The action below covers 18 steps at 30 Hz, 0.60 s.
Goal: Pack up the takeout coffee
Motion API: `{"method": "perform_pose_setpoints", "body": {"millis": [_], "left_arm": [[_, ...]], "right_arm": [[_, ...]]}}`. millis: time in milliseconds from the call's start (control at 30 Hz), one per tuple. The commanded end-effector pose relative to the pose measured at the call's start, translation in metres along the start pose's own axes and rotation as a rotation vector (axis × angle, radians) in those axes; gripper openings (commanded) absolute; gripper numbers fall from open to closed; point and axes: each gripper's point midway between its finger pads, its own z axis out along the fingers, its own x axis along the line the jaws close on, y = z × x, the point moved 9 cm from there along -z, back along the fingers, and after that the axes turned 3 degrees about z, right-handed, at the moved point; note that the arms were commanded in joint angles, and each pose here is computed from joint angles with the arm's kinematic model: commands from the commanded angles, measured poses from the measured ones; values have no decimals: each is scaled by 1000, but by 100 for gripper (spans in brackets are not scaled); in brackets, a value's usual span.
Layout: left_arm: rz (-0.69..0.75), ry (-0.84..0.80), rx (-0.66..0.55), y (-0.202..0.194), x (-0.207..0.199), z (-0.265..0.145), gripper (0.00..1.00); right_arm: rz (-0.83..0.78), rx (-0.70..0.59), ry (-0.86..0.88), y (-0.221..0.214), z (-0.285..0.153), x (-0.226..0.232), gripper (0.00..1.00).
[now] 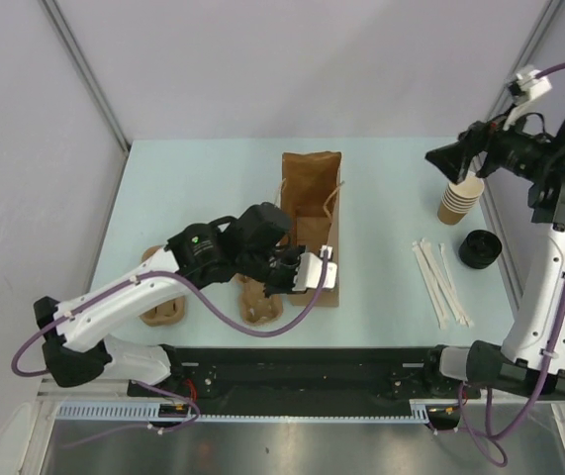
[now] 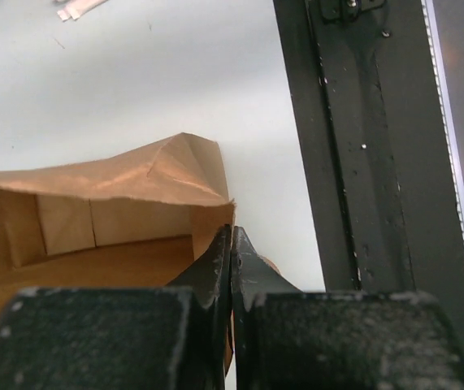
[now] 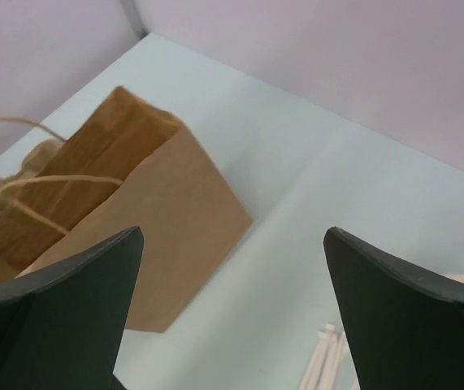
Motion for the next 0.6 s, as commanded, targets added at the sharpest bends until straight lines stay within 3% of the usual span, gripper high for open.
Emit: {"method": "perform_pose_setpoints", "body": {"millis": [0, 133, 267, 367, 467, 500, 567], "left_arm": [[58, 7, -31, -9, -14, -8, 3], [127, 26, -7, -16, -12, -5, 15], [165, 57, -82, -2, -1, -1, 19], [192, 69, -75, 8, 13, 9, 22], [211, 92, -74, 15, 25, 15, 32], [229, 87, -74, 16, 26, 16, 41], [240, 97, -69, 19, 32, 20, 49]], "right_arm": [[-157, 9, 77, 7, 21, 38, 100], [-243, 50, 115, 19, 60, 56, 100], [-212, 62, 99, 28, 100, 48, 100], [-218, 78, 108, 26, 124, 36, 100], [-244, 117, 140, 18, 146, 26, 100], [-263, 134, 149, 16, 153, 25, 100], [-317, 144, 158, 16, 164, 20, 100]]}}
